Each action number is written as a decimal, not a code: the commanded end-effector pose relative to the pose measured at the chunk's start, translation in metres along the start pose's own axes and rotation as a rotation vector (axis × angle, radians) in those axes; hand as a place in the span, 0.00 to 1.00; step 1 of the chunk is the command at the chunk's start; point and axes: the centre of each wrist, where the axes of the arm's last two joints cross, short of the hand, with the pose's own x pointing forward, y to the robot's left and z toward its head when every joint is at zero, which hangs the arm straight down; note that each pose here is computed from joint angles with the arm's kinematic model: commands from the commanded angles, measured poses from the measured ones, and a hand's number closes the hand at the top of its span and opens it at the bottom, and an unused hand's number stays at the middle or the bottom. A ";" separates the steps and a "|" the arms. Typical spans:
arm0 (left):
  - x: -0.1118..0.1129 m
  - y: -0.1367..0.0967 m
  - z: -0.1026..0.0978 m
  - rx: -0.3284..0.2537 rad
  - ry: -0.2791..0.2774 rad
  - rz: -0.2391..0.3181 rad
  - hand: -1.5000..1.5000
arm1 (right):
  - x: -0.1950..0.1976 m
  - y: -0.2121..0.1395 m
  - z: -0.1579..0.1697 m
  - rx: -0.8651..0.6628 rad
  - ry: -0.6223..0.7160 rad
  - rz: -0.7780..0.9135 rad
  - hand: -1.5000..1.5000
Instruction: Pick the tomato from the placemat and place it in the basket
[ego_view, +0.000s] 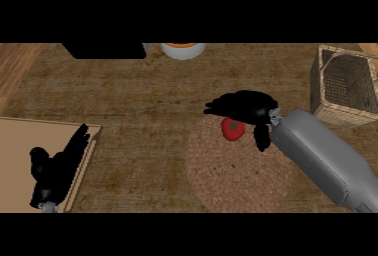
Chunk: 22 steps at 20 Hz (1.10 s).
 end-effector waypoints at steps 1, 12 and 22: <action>-0.038 0.000 0.008 -0.016 0.209 0.002 0.50 | 0.000 0.005 -0.011 0.011 0.000 -0.007 0.00; -0.022 0.000 0.016 -0.012 0.213 0.004 0.50 | -0.009 0.033 -0.018 -0.010 -0.004 -0.013 1.00; -0.048 -0.015 0.024 -0.014 0.223 0.013 0.50 | -0.015 0.030 -0.018 -0.083 -0.077 0.150 1.00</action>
